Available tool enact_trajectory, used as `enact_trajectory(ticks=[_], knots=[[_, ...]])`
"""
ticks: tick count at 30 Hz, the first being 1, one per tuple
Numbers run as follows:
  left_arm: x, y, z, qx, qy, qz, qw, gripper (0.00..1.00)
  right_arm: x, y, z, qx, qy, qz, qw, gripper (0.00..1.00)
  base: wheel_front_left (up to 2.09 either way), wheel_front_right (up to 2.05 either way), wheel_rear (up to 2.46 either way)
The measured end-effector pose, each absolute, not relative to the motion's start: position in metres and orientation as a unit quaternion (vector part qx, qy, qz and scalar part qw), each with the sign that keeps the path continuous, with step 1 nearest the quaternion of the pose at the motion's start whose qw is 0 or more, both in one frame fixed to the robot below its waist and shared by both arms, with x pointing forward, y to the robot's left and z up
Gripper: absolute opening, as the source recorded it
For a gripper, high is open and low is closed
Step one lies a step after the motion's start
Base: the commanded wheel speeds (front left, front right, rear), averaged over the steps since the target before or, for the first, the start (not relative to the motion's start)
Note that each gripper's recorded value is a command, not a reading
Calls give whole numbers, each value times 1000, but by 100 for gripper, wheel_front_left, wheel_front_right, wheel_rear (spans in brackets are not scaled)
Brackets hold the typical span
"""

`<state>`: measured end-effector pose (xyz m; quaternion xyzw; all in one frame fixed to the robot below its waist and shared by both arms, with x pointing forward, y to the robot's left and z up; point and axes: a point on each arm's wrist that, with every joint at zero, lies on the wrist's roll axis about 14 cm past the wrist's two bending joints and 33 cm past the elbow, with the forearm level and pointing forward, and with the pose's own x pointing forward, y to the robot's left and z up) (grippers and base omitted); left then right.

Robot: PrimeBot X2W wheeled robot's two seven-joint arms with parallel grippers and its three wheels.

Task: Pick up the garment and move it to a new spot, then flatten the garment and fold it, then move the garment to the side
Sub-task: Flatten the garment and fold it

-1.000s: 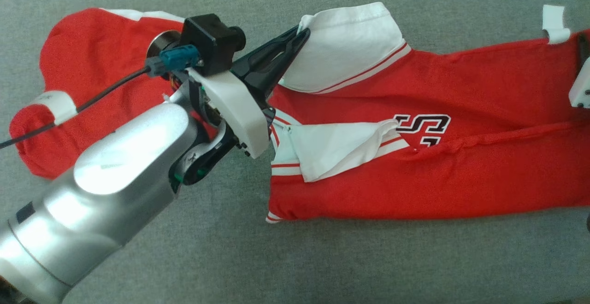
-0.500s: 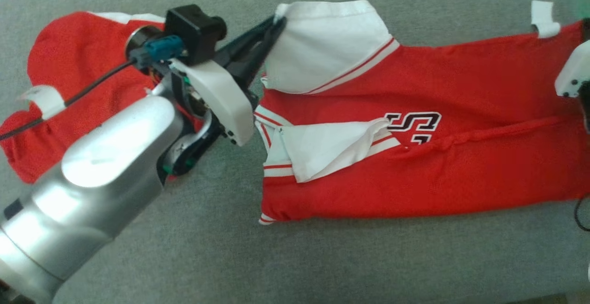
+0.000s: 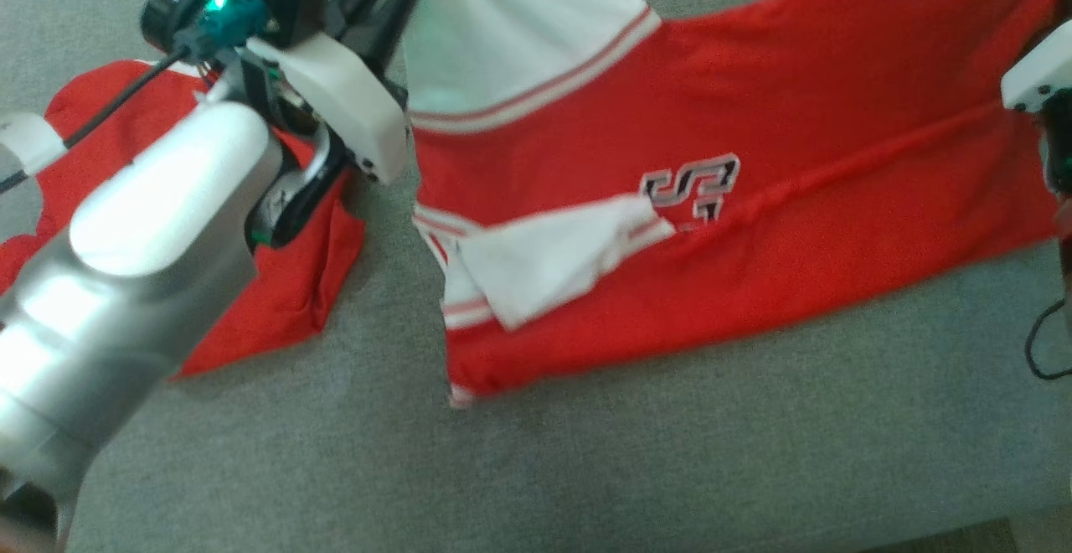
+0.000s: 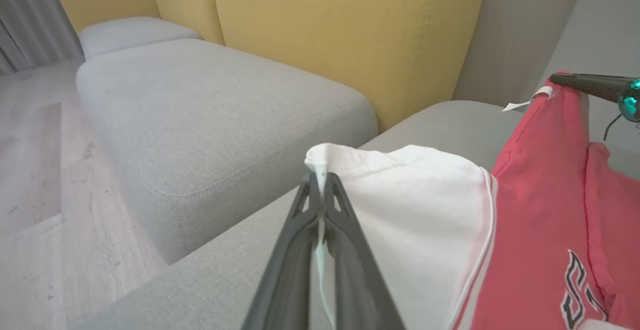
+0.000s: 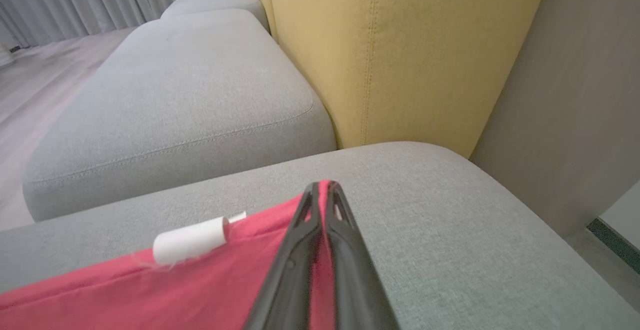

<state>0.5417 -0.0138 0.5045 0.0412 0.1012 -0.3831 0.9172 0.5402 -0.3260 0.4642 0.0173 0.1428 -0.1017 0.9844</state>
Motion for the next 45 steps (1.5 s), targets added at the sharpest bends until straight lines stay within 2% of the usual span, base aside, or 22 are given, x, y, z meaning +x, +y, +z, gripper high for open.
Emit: enact_trajectory(ticks=[8, 18, 31, 38, 45], knots=[[559, -13, 508, 58, 78, -370, 924, 0, 547, -320, 476, 42, 114, -89, 989, 0, 0, 0, 0], [548, -8, 512, 71, 72, -378, 920, 0, 535, -321, 475, 61, 125, -80, 987, 0, 0, 0, 0], [461, -11, 494, 61, 139, -436, 887, 0, 482, -340, 451, 67, 208, -78, 973, 0, 0, 0, 0], [406, -14, 480, 69, 190, -468, 860, 0, 451, -346, 432, 51, 278, -74, 956, 0, 0, 0, 0], [377, -14, 477, 72, 228, -484, 842, 0, 432, -353, 419, 28, 331, -72, 941, 0, 0, 0, 0]])
